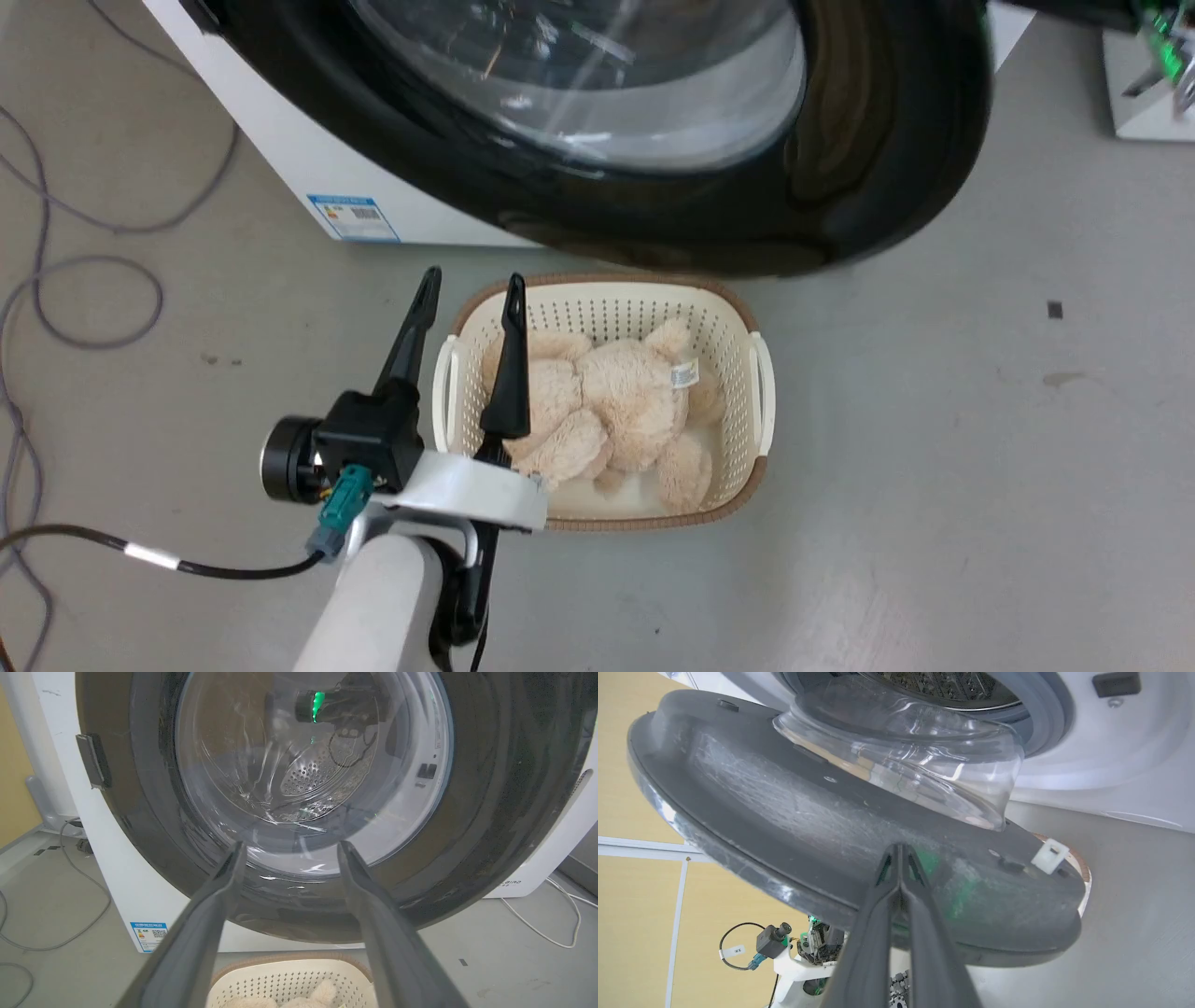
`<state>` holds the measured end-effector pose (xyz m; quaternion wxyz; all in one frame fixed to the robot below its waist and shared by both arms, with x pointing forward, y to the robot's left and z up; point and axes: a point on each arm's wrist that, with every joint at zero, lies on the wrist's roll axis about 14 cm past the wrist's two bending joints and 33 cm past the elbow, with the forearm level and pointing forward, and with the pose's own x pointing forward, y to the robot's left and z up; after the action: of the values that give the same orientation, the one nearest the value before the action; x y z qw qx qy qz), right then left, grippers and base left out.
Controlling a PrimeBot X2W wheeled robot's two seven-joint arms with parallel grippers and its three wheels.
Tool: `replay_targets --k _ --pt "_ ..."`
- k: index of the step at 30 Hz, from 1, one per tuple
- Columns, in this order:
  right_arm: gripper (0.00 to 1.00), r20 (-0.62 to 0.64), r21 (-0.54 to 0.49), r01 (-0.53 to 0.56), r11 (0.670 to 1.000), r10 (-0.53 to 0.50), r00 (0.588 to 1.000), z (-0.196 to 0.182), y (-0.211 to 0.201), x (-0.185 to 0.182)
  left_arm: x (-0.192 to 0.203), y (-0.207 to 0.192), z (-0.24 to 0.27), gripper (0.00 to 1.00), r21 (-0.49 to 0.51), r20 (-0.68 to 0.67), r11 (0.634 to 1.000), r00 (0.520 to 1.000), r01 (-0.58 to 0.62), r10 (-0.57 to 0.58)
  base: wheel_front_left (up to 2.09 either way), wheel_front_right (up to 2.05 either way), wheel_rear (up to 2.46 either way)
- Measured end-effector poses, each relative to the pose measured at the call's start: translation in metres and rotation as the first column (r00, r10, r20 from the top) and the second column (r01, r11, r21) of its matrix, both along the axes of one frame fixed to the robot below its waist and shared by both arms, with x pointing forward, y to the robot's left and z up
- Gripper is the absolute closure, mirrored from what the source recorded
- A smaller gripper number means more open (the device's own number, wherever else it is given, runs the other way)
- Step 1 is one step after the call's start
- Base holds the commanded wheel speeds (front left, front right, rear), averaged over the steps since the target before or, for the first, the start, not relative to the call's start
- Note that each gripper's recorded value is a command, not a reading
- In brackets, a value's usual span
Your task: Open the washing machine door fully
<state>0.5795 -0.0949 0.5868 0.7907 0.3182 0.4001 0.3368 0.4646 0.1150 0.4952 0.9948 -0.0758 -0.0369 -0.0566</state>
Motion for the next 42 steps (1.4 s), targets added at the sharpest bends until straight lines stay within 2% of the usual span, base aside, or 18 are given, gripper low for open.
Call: replay_targets --k 11,12,17,30,42 --pt "1.00 -0.032 0.040 -0.084 0.996 0.086 0.996 0.000 0.017 -0.057 -0.028 0.004 0.003 0.00 0.010 -0.019 1.000 1.000 -0.012 0.012 0.00 0.00 0.00" --pt "1.00 -0.039 0.054 -0.113 0.992 0.115 0.993 -0.001 0.023 -0.074 -0.035 0.005 0.006 0.00 0.012 -0.016 1.000 1.000 -0.012 0.012 0.00 0.00 0.00" --pt "1.00 -0.039 0.072 -0.169 0.983 0.172 0.984 0.000 0.036 -0.101 -0.044 0.008 0.012 0.00 0.016 -0.004 1.000 1.000 -0.020 0.020 0.00 0.00 0.00" --pt "1.00 -0.027 0.133 -0.338 0.932 0.345 0.938 0.002 0.074 -0.175 -0.066 0.012 0.017 0.00 0.019 0.002 0.999 1.000 -0.030 0.030 0.00 0.00 0.00" --pt "1.00 -0.008 0.173 -0.425 0.888 0.433 0.901 0.004 0.106 -0.214 -0.073 0.014 0.017 0.00 0.019 0.000 0.999 0.999 -0.033 0.033 0.00 0.00 0.00"
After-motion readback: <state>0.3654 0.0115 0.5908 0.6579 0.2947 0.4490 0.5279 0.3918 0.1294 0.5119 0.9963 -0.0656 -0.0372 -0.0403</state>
